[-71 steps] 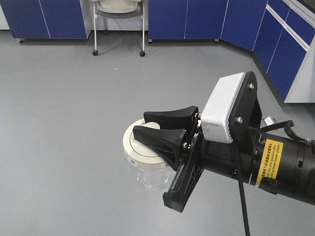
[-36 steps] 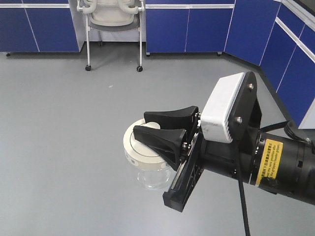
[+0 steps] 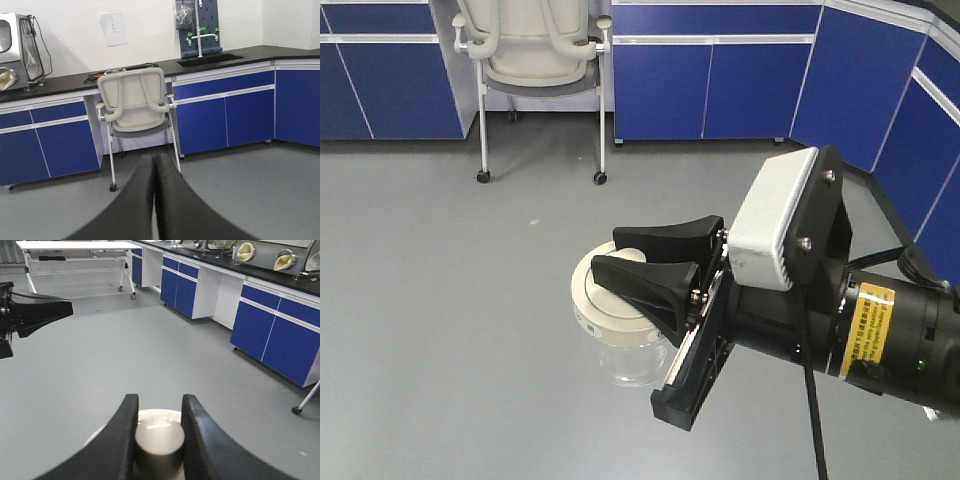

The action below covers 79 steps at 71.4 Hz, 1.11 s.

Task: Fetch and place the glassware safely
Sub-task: 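Keep holding the jar in the right gripper while driving across the lab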

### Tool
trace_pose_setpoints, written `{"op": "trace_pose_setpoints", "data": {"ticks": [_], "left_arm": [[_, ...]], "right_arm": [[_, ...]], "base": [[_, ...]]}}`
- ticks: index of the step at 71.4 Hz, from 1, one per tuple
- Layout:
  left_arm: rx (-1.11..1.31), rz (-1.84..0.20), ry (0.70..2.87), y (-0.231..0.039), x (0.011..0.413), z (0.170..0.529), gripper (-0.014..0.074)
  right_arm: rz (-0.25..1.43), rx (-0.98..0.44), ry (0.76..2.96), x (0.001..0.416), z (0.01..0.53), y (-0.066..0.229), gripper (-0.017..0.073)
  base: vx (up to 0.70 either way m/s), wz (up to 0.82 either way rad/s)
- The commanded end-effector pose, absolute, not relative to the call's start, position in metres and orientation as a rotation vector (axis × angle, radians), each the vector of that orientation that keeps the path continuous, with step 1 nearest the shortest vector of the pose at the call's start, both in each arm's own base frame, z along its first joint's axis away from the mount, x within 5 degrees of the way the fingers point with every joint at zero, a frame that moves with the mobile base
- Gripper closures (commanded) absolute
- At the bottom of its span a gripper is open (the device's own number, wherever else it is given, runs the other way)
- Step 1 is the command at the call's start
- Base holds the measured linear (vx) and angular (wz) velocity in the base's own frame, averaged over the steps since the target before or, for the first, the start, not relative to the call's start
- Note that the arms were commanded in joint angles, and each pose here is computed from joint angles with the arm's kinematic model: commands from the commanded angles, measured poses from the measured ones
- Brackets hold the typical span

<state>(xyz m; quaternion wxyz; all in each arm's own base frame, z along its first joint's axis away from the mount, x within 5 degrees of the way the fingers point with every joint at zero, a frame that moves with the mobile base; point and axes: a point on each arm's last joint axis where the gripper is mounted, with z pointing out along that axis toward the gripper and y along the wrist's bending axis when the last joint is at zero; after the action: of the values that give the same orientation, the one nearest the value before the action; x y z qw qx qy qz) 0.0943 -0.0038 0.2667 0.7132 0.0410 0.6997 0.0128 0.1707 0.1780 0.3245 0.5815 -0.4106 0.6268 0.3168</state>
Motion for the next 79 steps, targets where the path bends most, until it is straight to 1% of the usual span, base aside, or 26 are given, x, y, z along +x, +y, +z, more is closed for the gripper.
{"op": "trace_pose_setpoints", "data": {"ticks": [1, 46, 79], "left_arm": [[0.079, 0.017, 1.455, -0.0041, 0.0942, 0.2830, 0.0601], [0.079, 0.017, 1.455, -0.0041, 0.0942, 0.2830, 0.0601], [0.078, 0.017, 1.454, -0.0041, 0.0942, 0.2830, 0.0601]], "right_arm": [[0.795, -0.931, 1.375, 0.1651, 0.3452, 0.1775, 0.0559], [0.794, -0.931, 1.376, 0.1652, 0.3451, 0.1774, 0.0559], [0.793, -0.931, 1.377, 0.1653, 0.3451, 0.1774, 0.0559]], "base": [[0.56, 0.02], [0.52, -0.02], [0.36, -0.32]]}}
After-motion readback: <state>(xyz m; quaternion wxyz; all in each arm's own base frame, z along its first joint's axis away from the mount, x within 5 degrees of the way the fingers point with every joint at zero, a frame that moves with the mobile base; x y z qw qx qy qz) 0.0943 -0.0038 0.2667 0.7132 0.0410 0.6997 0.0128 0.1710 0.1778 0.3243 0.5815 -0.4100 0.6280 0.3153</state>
